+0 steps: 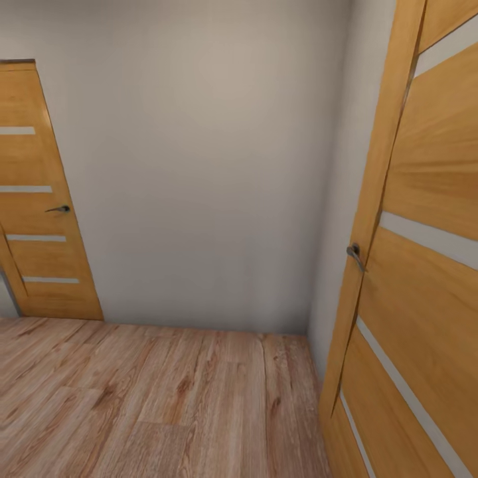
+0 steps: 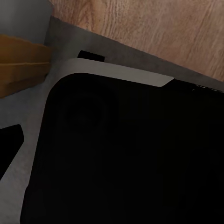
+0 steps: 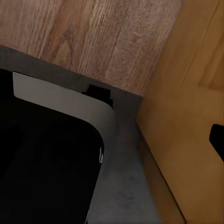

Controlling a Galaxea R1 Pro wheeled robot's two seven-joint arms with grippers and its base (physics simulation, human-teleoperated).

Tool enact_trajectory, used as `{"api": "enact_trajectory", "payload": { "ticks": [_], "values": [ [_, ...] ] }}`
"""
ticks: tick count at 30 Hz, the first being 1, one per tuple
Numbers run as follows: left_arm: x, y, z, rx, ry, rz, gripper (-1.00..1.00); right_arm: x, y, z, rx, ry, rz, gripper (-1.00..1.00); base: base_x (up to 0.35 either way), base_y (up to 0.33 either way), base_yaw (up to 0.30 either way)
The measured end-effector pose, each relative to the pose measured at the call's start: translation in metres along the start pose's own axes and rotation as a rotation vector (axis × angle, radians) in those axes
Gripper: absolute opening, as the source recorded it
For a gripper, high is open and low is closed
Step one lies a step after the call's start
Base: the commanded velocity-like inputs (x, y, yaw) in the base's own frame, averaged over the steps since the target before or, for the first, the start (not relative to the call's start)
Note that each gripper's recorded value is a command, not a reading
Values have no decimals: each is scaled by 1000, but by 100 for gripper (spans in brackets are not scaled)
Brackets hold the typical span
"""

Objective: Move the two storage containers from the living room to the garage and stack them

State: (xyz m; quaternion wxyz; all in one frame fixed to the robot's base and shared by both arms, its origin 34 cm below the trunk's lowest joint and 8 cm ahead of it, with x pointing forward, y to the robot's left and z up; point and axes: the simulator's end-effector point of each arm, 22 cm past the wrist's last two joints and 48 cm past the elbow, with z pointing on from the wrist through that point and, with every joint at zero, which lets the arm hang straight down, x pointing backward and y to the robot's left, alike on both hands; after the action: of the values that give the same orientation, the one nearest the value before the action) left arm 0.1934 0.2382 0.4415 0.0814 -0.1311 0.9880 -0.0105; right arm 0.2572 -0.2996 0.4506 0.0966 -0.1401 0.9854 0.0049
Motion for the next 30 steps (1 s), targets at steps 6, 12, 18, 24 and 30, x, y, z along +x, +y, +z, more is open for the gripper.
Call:
{"api": "enact_trajectory", "payload": {
  "ticks": [6,12,18,24,30],
  "values": [
    [0,-1,0,1,0,0,100,0,0,0,0,-1,1,100,0,0,82],
    [1,-1,0,2,2,1,100,0,0,0,0,-1,1,100,0,0,15],
    [1,-1,0,2,3,2,100,0,0,0,0,-1,1,100,73,0,2],
    [1,-1,0,2,2,2,100,0,0,0,0,-1,0,100,269,0,0],
    [1,-1,0,1,1,2,100,0,0,0,0,0,-2,100,311,0,0]
  ]
}}
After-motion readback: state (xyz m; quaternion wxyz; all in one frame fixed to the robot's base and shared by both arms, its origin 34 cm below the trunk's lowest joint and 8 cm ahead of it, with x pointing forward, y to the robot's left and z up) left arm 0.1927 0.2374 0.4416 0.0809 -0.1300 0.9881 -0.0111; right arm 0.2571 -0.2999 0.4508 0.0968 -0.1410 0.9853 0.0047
